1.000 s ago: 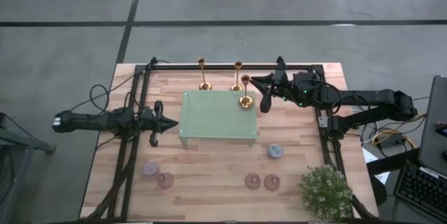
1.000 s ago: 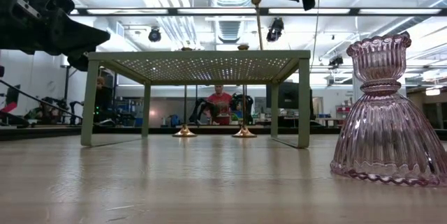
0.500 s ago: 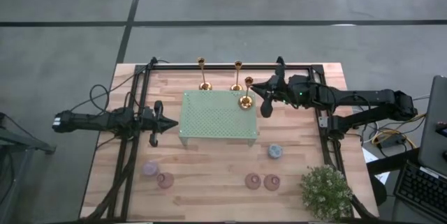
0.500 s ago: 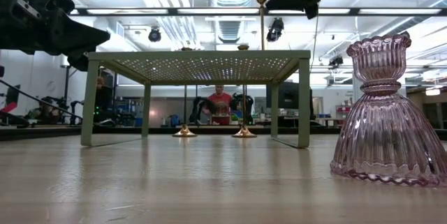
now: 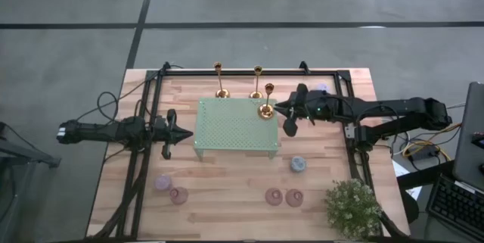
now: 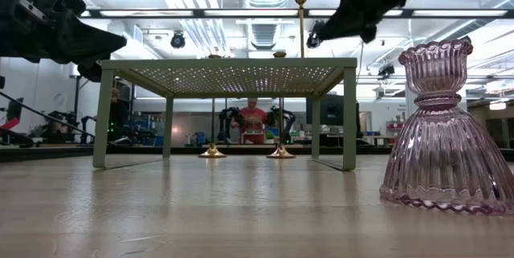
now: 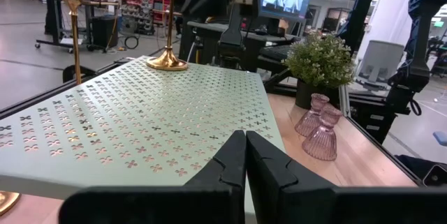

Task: Pick & Place candle stick holders
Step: Put the right gold candle holder on the shelf

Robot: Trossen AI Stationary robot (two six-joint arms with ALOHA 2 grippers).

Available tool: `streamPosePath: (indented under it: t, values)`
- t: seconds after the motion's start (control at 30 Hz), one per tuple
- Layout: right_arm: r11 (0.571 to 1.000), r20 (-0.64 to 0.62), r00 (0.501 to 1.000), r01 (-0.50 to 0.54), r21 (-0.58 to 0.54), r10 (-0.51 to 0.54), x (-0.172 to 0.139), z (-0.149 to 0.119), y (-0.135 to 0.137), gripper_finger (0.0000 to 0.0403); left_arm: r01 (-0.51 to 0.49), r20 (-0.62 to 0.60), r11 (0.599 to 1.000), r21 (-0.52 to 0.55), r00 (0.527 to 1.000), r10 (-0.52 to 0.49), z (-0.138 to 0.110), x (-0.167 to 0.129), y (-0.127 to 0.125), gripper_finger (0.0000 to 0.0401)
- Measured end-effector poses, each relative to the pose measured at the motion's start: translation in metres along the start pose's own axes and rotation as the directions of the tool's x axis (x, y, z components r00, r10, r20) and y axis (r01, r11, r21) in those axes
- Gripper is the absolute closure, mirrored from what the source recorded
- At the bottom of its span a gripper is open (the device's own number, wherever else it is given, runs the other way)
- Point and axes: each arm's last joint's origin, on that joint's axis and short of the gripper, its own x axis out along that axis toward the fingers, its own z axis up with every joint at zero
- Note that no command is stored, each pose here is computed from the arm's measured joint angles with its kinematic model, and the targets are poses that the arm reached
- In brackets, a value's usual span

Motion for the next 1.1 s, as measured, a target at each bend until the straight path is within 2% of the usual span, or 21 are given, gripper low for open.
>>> streamPosePath:
  t: [0.23, 0.53, 0.83, 1.1]
  values:
    - [0.999, -0.029, 1.000, 0.004, 0.042, -0.002, 0.006, -0.021, -0.001, 0.0306, 0.000, 0.000, 1.000, 0.000, 1.000, 0.000, 0.000, 0.000, 0.000, 0.0387]
    - [1.000, -0.073, 0.997, -0.004, 0.019, 0.005, 0.034, -0.047, 0.005, 0.0289, 0.000, 0.000, 1.000, 0.000, 1.000, 0.000, 0.000, 0.000, 0.000, 0.0387]
    - [1.000, -0.096, 0.995, 0.023, -0.021, -0.025, 0.054, -0.042, 0.011, 0.0278, 0.000, 0.000, 1.000, 0.000, 1.000, 0.000, 0.000, 0.000, 0.000, 0.0387]
    - [0.998, -0.081, 0.995, 0.056, -0.033, -0.059, 0.045, -0.037, 0.008, 0.0290, -0.001, 0.000, 1.000, 0.000, 1.000, 0.001, 0.000, 0.000, 0.000, 0.0387]
